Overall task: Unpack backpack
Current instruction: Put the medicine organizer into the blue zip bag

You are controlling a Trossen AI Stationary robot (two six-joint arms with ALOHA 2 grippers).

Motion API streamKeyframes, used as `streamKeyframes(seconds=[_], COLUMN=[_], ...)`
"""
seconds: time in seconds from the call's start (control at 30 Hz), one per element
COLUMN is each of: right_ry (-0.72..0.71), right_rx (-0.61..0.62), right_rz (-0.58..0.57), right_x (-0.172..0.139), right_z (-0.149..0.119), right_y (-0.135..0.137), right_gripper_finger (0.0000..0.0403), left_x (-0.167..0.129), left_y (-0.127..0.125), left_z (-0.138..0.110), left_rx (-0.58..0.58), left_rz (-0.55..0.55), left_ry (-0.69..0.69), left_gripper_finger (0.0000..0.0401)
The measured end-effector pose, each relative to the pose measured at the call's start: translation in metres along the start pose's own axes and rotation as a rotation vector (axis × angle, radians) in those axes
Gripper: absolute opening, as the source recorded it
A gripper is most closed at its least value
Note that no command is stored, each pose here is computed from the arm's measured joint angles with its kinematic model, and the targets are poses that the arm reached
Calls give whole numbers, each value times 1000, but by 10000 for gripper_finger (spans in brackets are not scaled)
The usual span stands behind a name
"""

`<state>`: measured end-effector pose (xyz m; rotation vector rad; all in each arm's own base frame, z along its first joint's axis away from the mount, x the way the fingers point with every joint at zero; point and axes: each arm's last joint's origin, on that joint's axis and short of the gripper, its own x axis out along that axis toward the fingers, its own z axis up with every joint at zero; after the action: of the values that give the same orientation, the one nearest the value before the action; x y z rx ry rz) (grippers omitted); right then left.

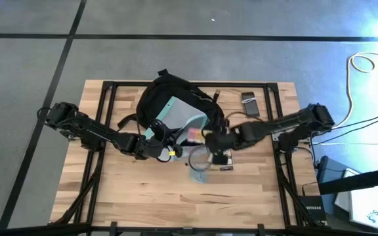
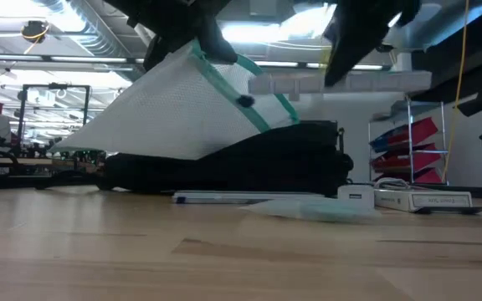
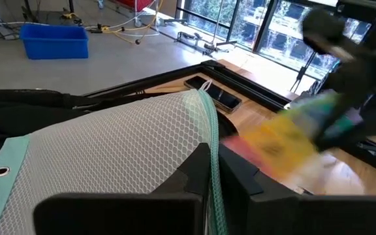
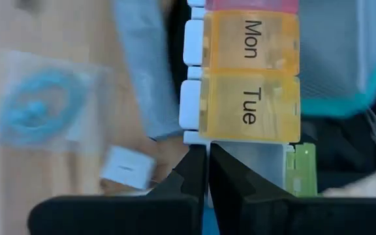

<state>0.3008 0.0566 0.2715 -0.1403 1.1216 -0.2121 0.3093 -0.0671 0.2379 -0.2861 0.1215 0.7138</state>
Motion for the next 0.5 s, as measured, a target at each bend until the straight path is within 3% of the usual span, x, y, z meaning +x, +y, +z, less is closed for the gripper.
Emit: streamKeyframes(seconds=[0.3,0.5], right_ry=[86,-35], right_rx=[31,-67], right_rz=[2,2], right_x=[33,46], right_z=[30,63], right_y=[-29,-28], right_gripper_finger=[0,0], left_x=[0,0], left_y=[0,0], left_z=[0,0], left_rx=[-1,3], left_rz=[-6,-6], left_ry=[4,5], left_gripper_finger=[6,6])
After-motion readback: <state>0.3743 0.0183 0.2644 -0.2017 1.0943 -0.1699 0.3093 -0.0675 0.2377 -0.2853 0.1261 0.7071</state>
